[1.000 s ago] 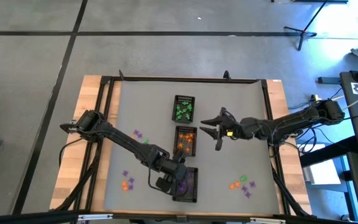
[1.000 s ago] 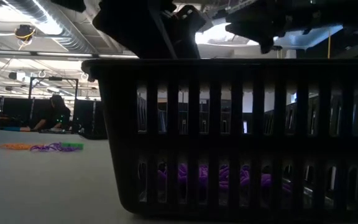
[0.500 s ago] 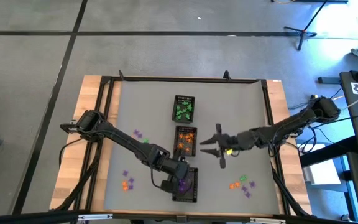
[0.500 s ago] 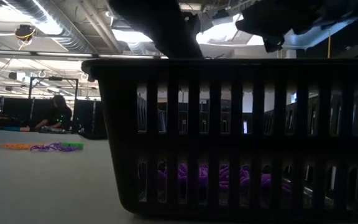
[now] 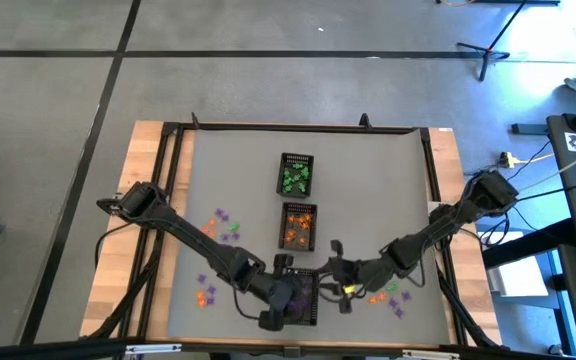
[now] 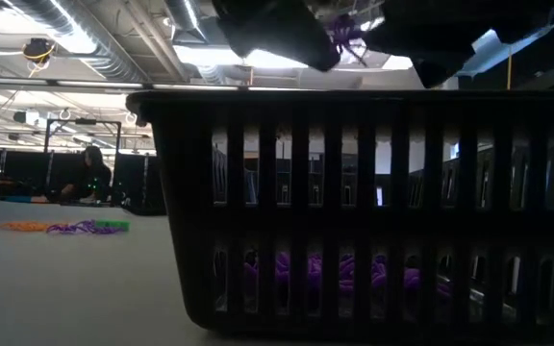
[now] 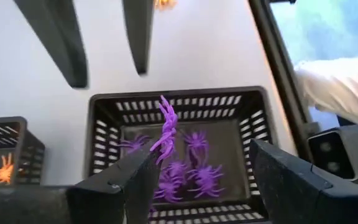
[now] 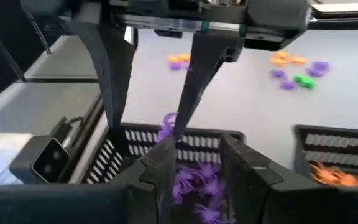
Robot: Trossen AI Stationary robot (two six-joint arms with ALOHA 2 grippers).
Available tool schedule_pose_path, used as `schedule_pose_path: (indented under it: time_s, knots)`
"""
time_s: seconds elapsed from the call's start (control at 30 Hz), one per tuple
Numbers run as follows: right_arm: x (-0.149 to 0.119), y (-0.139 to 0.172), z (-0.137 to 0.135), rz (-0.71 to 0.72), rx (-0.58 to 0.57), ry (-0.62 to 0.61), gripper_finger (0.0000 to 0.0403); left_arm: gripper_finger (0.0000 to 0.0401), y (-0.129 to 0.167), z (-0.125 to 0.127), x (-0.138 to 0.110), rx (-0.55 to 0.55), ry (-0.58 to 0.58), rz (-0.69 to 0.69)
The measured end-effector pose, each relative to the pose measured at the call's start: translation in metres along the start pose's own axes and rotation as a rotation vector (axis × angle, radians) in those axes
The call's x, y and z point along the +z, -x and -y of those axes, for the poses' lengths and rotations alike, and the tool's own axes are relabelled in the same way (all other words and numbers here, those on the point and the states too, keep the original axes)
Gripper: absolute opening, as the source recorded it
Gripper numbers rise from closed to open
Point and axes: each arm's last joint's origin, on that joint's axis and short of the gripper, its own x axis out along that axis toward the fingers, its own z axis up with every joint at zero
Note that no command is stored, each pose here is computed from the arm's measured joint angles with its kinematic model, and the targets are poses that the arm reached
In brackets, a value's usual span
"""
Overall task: Sort Halloween decoration
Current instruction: Put the violet spider toy into the bottom black bin
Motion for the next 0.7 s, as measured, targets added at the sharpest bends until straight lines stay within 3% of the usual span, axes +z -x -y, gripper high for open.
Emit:
schedule_pose_path:
  time_s: [0.2, 0.43, 0.7]
  knots:
    - [-0.001, -0.017, -0.026, -0.019, 0.045, -0.003, 0.0124, 0.0235, 0.005, 0.018, -0.001, 0.014, 0.040, 0.070]
    - [0.001, -0.030, -0.053, -0.032, 0.117, 0.020, 0.0124, 0.0235, 0.007, 0.023, -0.002, 0.054, 0.106, 0.094]
    - [-0.001, -0.021, -0.067, -0.034, 0.061, 0.030, 0.0124, 0.0235, 0.007, 0.022, -0.003, 0.073, 0.137, 0.093]
